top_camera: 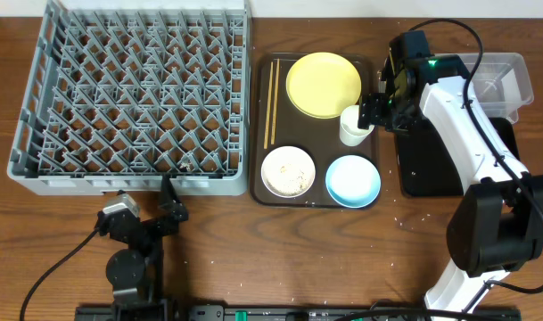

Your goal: Sort waste into correct bins and load items into the dishwasher

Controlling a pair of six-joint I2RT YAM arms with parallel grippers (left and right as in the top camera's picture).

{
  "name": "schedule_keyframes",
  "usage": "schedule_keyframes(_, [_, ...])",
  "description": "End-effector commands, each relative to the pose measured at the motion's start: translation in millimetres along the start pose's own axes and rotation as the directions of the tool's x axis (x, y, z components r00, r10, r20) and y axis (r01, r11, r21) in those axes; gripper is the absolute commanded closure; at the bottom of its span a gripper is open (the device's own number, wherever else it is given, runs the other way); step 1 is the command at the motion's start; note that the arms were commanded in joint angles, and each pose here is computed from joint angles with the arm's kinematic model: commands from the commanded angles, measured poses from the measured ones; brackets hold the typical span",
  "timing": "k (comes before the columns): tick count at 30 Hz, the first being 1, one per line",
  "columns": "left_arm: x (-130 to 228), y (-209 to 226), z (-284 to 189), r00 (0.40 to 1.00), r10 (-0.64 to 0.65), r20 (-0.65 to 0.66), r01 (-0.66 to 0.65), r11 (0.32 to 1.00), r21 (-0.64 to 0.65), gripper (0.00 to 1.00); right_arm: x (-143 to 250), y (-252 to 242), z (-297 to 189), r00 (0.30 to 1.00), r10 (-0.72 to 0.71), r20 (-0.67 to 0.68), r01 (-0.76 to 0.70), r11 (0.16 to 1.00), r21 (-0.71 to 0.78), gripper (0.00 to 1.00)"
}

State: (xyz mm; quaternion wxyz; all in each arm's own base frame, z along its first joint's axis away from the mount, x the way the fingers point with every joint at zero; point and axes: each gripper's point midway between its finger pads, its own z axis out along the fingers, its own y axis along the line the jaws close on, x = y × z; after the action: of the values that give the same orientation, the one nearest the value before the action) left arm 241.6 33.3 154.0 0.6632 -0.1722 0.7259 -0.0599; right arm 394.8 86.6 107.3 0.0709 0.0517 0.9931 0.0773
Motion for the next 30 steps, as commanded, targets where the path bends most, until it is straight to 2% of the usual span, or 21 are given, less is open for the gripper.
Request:
schedule_keyframes(1, [18.0,-11.1,0.9,0.998,0.010,-0.061,-0.005,0.997,0.081,0.02,2.6,5.9,0.9,1.000,-0.027,-0.005,0.027,1.000,-0.010,0.20])
schedule_keyframes(8, [8.0,-21.0,-0.8,0.996,-0.008,-0.091,0.018,0.994,0.108,0.02,2.6,6.0,0.9,0.999,-0.035,-0.005,0.035,0.999,-0.011,0.20])
schedule_keyframes(15, [-3.6,-30.0,3.5,0.977,-0.011,-0.215,0.031,0.995,0.092,0.02,1.7,7.6,-0.4,0.999,-0.036,-0.001,0.036,0.999,-0.018,0.19])
schedule_keyframes(20, [-17.3,-41.9,9.0,0.942,-0.017,-0.335,0.049,0.995,0.087,0.02,-0.2,8.3,-8.0,0.999,-0.036,0.019,0.036,0.999,-0.023,0.16])
schedule_keyframes(30, [-48.8,-78.7,10.9,0.853,0.024,-0.521,0.076,0.982,0.170,0.02,-8.1,15.8,-50.4,0.989,-0.049,0.141,0.057,0.997,-0.053,0.12])
